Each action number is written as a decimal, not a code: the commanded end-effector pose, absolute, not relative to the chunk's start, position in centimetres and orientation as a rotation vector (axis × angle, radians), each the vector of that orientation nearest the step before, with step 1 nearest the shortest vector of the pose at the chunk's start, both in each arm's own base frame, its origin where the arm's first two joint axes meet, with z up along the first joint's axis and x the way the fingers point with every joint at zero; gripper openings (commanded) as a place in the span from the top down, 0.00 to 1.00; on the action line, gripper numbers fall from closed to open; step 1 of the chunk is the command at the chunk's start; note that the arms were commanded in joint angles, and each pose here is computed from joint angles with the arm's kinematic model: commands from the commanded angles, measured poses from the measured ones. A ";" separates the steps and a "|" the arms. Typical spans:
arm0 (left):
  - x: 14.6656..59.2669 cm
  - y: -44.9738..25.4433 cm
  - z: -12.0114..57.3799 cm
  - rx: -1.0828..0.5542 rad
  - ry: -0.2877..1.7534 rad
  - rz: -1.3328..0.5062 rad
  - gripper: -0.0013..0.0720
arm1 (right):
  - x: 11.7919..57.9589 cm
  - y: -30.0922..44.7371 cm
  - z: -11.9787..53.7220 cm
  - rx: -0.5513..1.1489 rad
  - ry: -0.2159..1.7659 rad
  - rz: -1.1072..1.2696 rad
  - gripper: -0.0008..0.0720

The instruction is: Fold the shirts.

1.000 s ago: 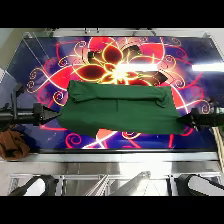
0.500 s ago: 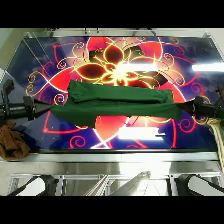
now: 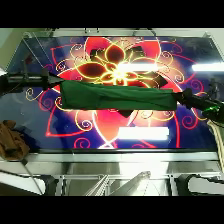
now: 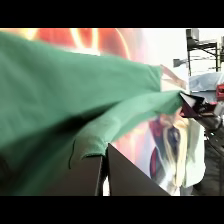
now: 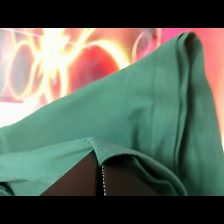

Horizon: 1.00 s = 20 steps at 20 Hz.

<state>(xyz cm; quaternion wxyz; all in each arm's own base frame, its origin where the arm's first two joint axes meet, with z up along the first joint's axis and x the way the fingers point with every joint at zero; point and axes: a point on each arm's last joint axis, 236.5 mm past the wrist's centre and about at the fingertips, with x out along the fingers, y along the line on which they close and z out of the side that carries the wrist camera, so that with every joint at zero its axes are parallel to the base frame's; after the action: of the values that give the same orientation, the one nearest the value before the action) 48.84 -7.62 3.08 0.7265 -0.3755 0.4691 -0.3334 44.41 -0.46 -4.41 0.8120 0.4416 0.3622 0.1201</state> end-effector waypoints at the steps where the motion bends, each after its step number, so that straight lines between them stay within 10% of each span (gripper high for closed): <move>1: 53.4 -8.6 -1.4 -0.827 1.054 -0.734 0.94 | 46.5 -0.7 -6.7 0.924 0.781 0.248 0.96; 4: 55.5 -8.1 -3.9 -0.833 1.053 -0.727 0.92 | 47.0 -0.9 -7.6 0.921 0.791 0.251 0.96; 6: 55.4 -8.4 -4.1 -0.853 1.087 -0.768 0.50 | 46.8 -0.7 -7.5 0.914 0.797 0.267 0.91; 8: 55.1 -8.7 -2.8 -0.854 1.104 -0.830 0.01 | 46.4 -0.8 -7.2 0.896 0.808 0.299 0.55; 10: 55.3 -8.4 -0.4 -0.823 1.084 -0.866 0.00 | 45.6 -1.1 -6.2 0.852 0.835 0.372 0.54; 14: 55.8 -7.0 3.7 -0.790 1.018 -0.853 0.00 | 44.3 -4.6 -6.8 0.749 0.964 0.296 0.10; 20: 54.4 -7.3 4.4 -0.812 1.041 -0.847 0.00 | 44.5 -4.6 -9.4 0.761 1.039 0.243 0.10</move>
<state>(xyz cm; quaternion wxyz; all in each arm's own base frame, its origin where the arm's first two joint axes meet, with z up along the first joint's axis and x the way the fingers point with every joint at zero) 55.32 -6.76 3.94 0.7173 -0.3679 0.4597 -0.3724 44.96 -5.02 -7.77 0.8092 0.3492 0.4565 0.1218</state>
